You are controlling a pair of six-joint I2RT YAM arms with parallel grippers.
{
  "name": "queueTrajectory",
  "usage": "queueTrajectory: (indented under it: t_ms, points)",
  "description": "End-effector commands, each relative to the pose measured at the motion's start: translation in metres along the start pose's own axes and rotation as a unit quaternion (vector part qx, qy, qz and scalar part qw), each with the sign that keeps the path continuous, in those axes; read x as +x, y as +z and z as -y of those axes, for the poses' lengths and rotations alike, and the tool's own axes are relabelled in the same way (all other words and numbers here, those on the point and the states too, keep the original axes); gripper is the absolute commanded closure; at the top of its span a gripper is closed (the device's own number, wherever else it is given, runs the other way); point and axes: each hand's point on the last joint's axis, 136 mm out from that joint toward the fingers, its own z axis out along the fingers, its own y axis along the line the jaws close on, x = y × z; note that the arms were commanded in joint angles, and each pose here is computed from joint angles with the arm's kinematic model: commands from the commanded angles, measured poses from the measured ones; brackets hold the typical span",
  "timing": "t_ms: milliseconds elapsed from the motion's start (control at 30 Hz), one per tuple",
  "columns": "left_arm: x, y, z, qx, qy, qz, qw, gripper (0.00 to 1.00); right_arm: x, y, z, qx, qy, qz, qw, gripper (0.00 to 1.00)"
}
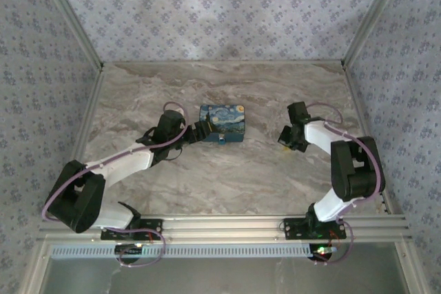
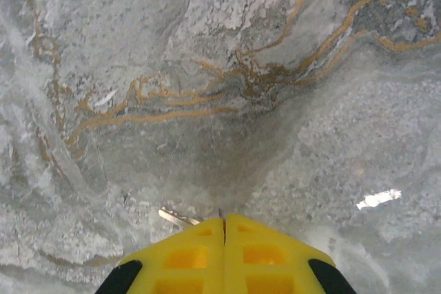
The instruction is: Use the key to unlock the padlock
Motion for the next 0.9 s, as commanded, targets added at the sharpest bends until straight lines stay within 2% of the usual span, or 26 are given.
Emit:
queueTrajectory:
  t_ms: [0,267,433,633,733,867]
  points:
    - [-0.011,-0.004,0.013,0.01,0.004,0.011,1.0,0.1,-0.007,-0.02,-0.007,-0.029,-0.012,0.029,0.999,1.0]
    - [-0.019,-0.009,0.023,0.02,0.013,0.017,1.0,0.1,-0.024,-0.063,-0.029,-0.096,-0.022,0.091,0.991,1.0]
    - [-0.03,-0.017,0.046,0.054,0.027,0.019,0.998,0.1,-0.03,-0.099,-0.061,-0.182,-0.041,0.112,0.976,1.0]
    - [-0.045,-0.034,0.103,0.168,0.057,0.023,0.984,0.13,-0.027,-0.166,-0.122,-0.322,-0.098,0.116,0.934,1.0]
    - [-0.049,-0.045,0.133,0.235,0.079,0.02,0.968,0.14,-0.018,-0.198,-0.151,-0.391,-0.129,0.097,0.906,1.0]
    - [-0.048,-0.06,0.172,0.33,0.105,0.007,0.938,0.25,-0.001,-0.234,-0.183,-0.462,-0.16,0.069,0.869,1.0]
